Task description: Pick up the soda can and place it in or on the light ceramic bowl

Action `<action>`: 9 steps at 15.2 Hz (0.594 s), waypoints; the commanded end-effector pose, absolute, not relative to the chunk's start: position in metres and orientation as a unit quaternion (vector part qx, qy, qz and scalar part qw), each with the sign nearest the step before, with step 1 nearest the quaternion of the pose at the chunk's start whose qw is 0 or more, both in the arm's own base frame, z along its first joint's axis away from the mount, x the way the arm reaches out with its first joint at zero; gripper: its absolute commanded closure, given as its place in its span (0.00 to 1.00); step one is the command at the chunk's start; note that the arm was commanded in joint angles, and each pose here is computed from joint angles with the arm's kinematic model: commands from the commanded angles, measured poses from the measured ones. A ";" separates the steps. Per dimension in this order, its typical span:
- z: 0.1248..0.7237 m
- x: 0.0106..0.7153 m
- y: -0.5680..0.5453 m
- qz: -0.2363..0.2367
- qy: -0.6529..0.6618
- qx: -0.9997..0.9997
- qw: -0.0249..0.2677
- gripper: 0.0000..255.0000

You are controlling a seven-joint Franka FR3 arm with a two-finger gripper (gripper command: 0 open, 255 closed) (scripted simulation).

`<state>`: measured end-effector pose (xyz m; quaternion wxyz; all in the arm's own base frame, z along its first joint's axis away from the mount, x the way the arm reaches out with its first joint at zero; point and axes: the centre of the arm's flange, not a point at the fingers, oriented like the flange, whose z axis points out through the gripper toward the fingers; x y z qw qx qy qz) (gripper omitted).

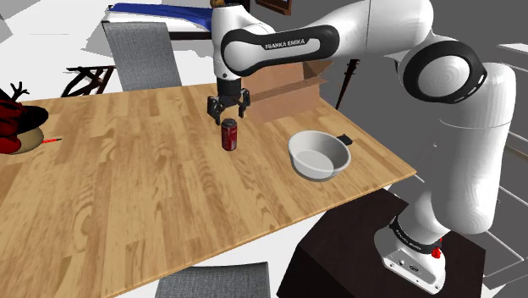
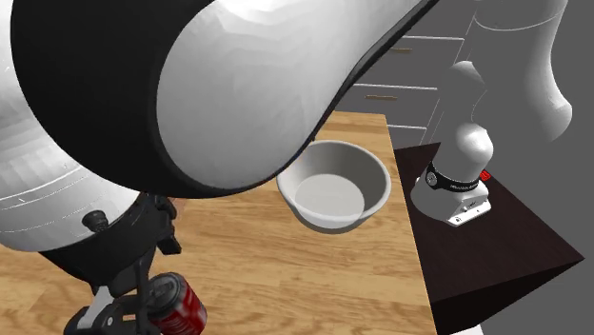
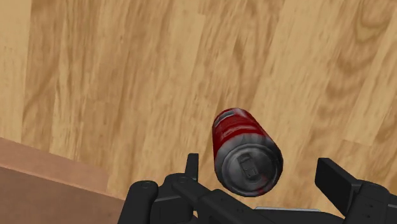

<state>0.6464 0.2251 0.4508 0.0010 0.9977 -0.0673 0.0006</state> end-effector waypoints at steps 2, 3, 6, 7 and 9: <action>0.433 0.649 0.225 -0.002 -0.070 0.998 0.002 0.00; 0.428 0.649 0.225 -0.002 -0.070 0.998 0.002 0.00; 0.409 0.649 0.224 -0.002 -0.070 0.998 0.002 0.00; 0.409 0.649 0.224 -0.002 -0.070 0.998 0.002 0.00; 0.409 0.649 0.224 -0.002 -0.070 0.998 0.002 0.00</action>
